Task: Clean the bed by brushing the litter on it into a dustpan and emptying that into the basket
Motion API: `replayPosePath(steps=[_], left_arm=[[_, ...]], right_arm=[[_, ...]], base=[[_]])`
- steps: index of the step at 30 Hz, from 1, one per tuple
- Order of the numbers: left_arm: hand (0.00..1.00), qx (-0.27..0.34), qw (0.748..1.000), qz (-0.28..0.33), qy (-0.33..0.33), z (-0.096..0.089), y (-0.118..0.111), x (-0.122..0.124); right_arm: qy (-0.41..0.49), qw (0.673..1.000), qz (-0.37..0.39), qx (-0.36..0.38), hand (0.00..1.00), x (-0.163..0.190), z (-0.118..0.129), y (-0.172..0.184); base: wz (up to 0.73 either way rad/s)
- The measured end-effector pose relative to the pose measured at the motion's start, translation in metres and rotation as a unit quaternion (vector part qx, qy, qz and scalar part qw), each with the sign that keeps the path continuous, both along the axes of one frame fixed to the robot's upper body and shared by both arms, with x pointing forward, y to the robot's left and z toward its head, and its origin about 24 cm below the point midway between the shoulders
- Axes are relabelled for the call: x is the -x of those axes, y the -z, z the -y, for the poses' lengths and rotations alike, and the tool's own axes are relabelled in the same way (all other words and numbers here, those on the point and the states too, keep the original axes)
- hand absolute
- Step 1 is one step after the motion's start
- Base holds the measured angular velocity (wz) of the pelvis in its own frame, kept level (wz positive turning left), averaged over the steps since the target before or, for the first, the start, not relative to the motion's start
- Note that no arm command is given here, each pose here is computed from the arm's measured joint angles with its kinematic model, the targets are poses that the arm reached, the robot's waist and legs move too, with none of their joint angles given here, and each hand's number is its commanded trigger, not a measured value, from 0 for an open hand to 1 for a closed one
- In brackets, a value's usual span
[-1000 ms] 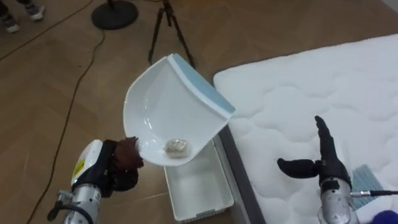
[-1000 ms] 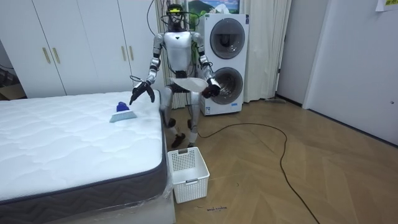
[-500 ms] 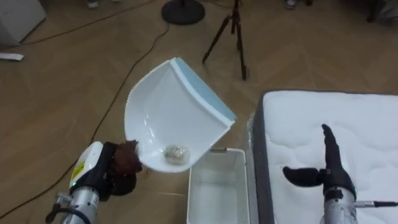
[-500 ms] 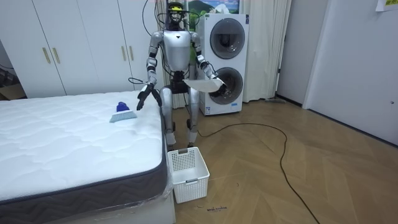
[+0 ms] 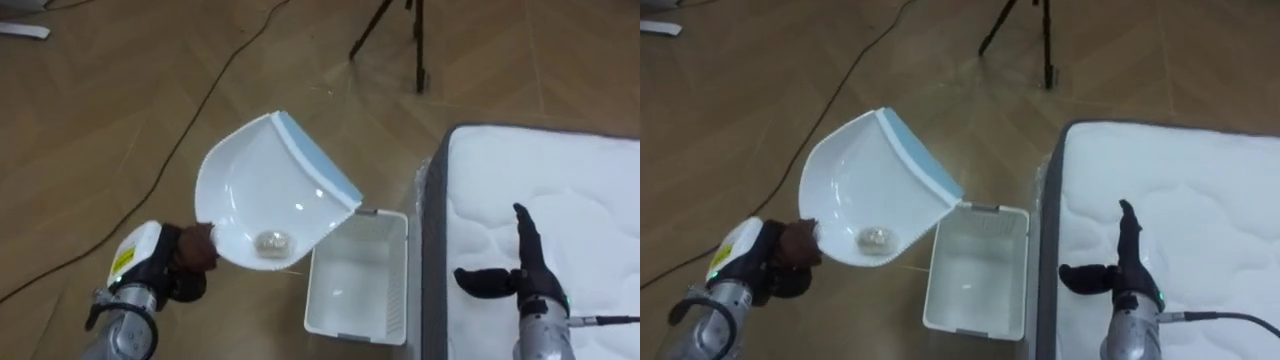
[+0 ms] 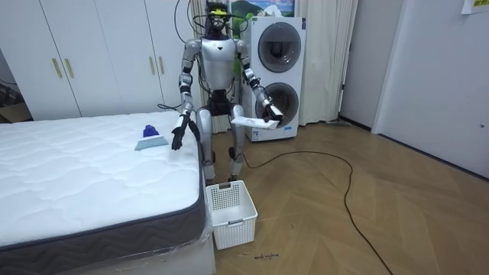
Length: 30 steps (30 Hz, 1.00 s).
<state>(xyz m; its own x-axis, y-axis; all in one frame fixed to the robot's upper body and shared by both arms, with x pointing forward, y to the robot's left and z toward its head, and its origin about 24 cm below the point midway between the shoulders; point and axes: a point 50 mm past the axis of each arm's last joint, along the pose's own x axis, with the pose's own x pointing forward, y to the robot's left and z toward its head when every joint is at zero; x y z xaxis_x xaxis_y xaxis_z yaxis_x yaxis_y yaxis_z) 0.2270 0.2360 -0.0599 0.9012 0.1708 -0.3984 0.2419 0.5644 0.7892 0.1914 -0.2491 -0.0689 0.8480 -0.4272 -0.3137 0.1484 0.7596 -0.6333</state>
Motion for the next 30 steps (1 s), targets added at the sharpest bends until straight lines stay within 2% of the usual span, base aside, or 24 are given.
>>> replayPosePath(steps=[10, 17, 21, 30], left_arm=[[1.0, -0.11, 0.992, -0.008, 0.054, -0.022, -0.019, -0.032], [1.0, -0.15, 0.985, 0.013, 0.09, -0.021, -0.038, -0.056], [1.0, -0.205, 0.971, 0.024, 0.117, -0.021, -0.051, -0.068], [1.0, -0.299, 0.94, 0.018, 0.163, -0.019, -0.063, -0.083]], right_arm=[[-0.035, 0.998, -0.015, 0.057, 0.0, -0.003, 0.013, -0.001], [-0.101, 0.989, 0.014, 0.106, 0.0, -0.022, 0.004, -0.014], [-0.126, 0.983, 0.024, 0.129, 0.0, -0.025, 0.003, -0.019], [-0.147, 0.978, 0.049, 0.138, 0.0, -0.028, -0.004, -0.028]], base=[[-0.11], [-0.06], [-0.16], [0.01]])
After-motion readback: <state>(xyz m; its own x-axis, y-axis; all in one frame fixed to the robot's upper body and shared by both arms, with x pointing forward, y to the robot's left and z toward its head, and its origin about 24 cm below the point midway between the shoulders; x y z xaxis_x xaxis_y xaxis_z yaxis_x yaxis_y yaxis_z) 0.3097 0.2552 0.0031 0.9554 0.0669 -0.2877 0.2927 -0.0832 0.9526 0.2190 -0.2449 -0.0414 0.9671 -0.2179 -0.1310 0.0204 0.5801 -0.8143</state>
